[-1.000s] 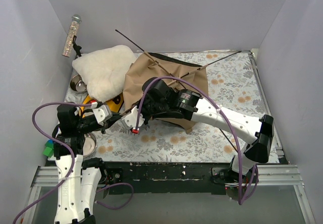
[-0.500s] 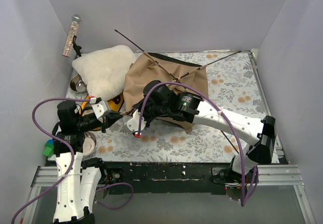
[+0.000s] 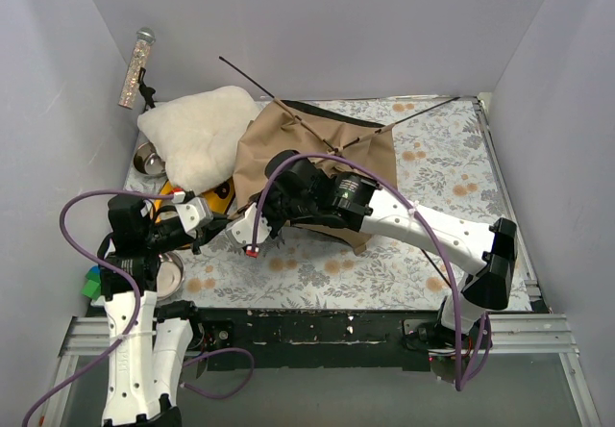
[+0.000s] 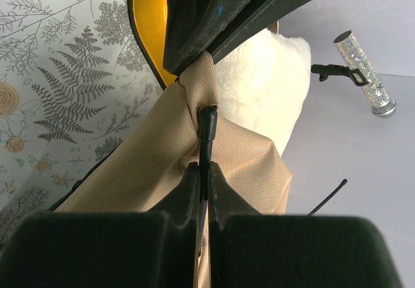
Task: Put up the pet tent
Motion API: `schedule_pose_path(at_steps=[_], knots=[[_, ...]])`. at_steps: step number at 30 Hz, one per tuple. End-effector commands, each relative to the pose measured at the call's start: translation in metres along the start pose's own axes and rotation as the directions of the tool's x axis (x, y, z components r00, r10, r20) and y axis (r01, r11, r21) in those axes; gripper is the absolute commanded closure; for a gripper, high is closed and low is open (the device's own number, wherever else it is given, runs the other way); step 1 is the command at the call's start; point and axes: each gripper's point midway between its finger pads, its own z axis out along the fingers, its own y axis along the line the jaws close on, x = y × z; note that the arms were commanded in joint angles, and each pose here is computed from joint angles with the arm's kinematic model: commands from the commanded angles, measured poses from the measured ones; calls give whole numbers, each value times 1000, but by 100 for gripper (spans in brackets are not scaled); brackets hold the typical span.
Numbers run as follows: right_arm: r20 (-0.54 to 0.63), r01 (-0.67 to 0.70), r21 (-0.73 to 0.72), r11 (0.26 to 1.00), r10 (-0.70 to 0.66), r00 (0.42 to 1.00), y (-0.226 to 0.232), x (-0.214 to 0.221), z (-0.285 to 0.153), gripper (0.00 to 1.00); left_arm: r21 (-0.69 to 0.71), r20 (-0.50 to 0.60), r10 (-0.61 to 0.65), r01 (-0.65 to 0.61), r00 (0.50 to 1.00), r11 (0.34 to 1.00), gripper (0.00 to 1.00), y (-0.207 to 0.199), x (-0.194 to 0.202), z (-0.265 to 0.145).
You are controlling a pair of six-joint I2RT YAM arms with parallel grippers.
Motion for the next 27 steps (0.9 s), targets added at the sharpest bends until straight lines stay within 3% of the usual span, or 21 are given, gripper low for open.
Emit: schedule_pose_path(at_steps=[1, 18, 24, 27], knots=[[-1, 21, 19, 1000, -21, 1000, -10, -7, -4, 99, 26, 47, 59, -60, 997, 998, 100, -2, -22, -2], [-99, -38, 25, 999, 40, 994, -10, 8, 1, 99, 76, 93, 106, -113, 990, 991, 100, -17, -30, -4], [-69, 11, 27, 1000, -9, 998, 3, 7, -9, 99, 53, 90, 40, -45, 995, 998, 100, -8, -30, -1], [-74, -35, 67, 997, 40, 996, -7, 12, -16, 99, 55, 85, 28, -33, 996, 998, 100, -8, -27, -1]])
